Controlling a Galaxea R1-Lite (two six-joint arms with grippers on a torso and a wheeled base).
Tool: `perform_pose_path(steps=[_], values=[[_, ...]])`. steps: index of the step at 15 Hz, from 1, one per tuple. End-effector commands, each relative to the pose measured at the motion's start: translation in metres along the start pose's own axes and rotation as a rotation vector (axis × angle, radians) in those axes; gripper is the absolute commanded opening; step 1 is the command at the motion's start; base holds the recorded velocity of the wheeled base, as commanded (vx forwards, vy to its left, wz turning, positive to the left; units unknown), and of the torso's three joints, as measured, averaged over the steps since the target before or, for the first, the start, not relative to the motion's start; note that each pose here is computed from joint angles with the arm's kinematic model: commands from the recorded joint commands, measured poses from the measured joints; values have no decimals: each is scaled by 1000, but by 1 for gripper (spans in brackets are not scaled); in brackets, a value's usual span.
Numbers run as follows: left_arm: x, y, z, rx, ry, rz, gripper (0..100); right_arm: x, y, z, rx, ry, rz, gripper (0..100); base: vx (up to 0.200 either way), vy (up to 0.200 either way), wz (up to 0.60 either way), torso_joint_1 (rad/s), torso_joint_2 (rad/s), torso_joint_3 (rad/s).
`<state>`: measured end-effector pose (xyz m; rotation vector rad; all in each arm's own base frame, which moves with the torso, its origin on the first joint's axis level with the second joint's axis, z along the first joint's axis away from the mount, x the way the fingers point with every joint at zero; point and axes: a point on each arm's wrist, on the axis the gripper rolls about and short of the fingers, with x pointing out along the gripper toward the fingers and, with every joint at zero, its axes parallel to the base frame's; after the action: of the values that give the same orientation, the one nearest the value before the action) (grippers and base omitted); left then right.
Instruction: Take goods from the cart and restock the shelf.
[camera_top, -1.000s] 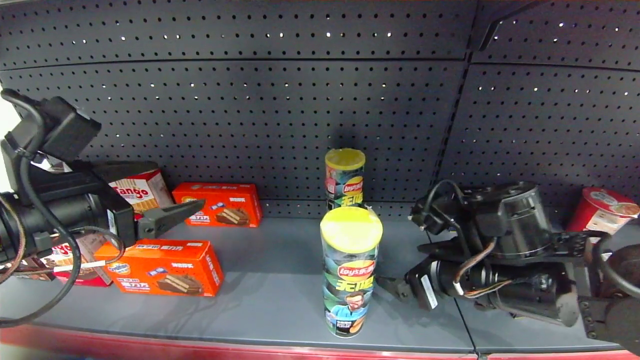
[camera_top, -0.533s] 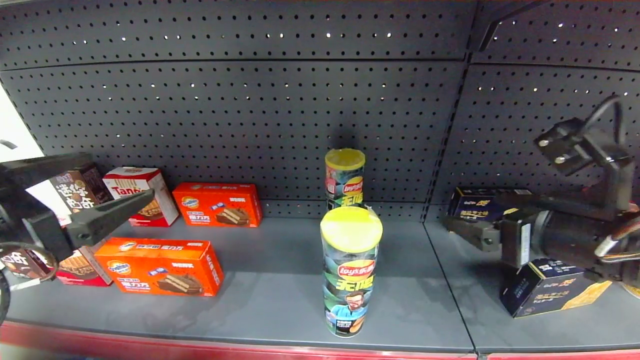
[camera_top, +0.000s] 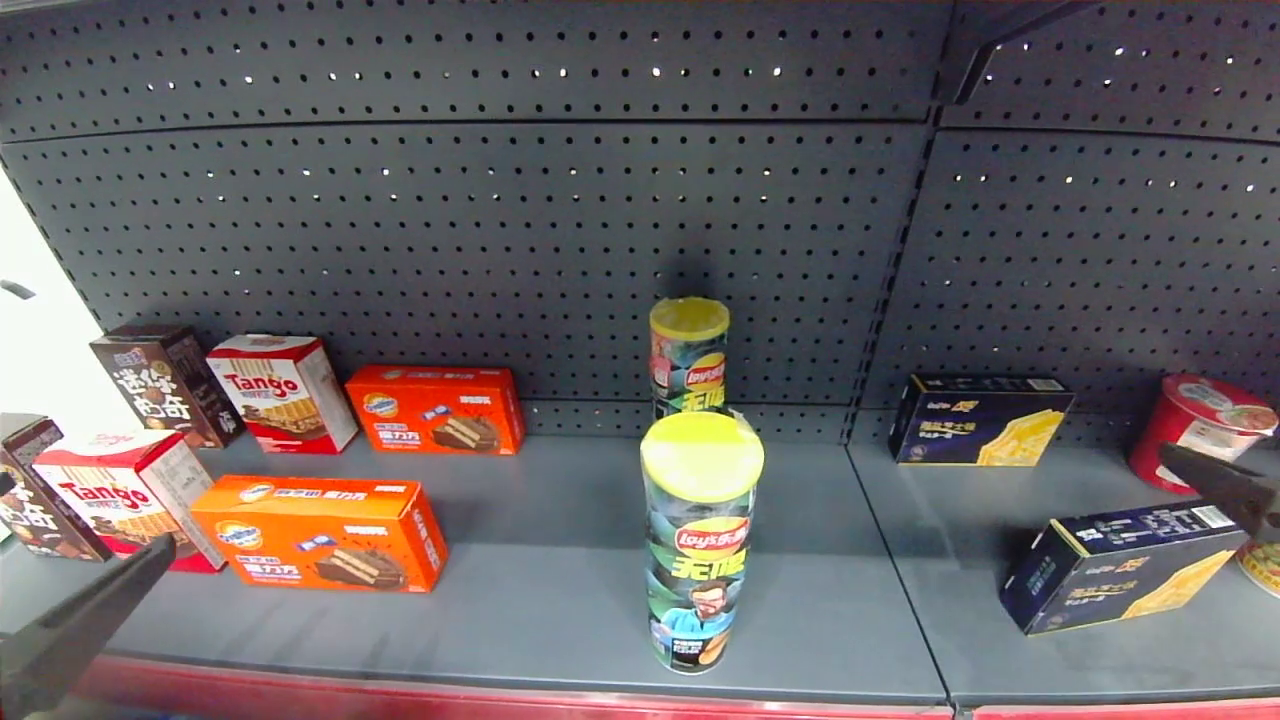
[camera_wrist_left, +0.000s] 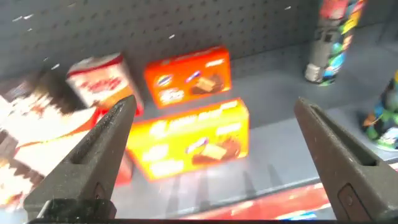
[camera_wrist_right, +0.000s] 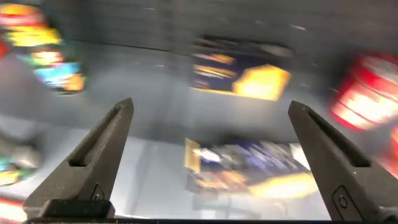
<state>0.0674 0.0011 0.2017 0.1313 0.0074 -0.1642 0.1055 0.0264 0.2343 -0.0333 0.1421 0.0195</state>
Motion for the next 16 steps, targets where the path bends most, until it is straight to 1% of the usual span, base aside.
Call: perform_pose_path(steps=[1, 2, 3, 4, 5, 6, 7, 8, 9, 10, 11, 12, 13, 14, 15, 16], values=[[-27, -8, -13, -23, -43, 61, 100, -29, -20, -20, 29, -43, -166, 100, 0, 0, 0, 0, 0, 0], [-36, -12, -21, -29, -33, 57, 100, -38, -24, -30, 35, -37, -212, 100, 0, 0, 0, 0, 0, 0], [-48, -17, -35, -36, -9, 53, 100, -50, -28, -46, 40, -29, -271, 100, 0, 0, 0, 0, 0, 0], [-56, -20, -40, -38, -6, 51, 100, -59, -29, -54, 47, -48, -300, 100, 0, 0, 0, 0, 0, 0], [-66, -24, -49, -41, 5, 48, 100, -71, -29, -63, 55, -89, -300, 100, 0, 0, 0, 0, 0, 0], [-73, -27, -57, -42, 9, 44, 100, -79, -29, -73, 60, -117, -293, 100, 0, 0, 0, 0, 0, 0], [-77, -29, -65, -42, 2, 33, 100, -85, -28, -85, 63, -133, -285, 100, 0, 0, 0, 0, 0, 0], [-82, -32, -74, -38, -18, 17, 100, -92, -27, -98, 64, -160, -258, 100, 0, 0, 0, 0, 0, 0], [-87, -35, -80, -31, -51, 2, 100, -98, -26, -107, 61, -196, -211, 100, 0, 0, 0, 0, 0, 0], [-88, -36, -85, -30, -57, 9, 100, -101, -25, -117, 53, -212, -159, 100, 0, 0, 0, 0, 0, 0], [-87, -36, -87, -41, -53, 9, 100, -103, -24, -124, 45, -221, -142, 100, 0, 0, 0, 0, 0, 0], [-87, -36, -88, -48, -53, 6, 100, -107, -23, -137, 24, -252, -120, 100, 0, 0, 0, 0, 0, 0], [-86, -36, -92, -45, -37, 6, 100, -107, -22, -150, 19, -245, -108, 100, 0, 0, 0, 0, 0, 0], [-83, -36, -100, -42, -10, 8, 100, -106, -21, -164, 17, -234, -107, 100, 0, 0, 0, 0, 0, 0], [-81, -37, -108, -36, 4, 11, 100, -106, -20, -168, 16, -218, -78, 100, 0, 0, 0, 0, 0, 0], [-80, -37, -110, -35, 7, 12, 100, -106, -20, -169, 15, -214, -72, 100, 0, 0, 0, 0, 0, 0]])
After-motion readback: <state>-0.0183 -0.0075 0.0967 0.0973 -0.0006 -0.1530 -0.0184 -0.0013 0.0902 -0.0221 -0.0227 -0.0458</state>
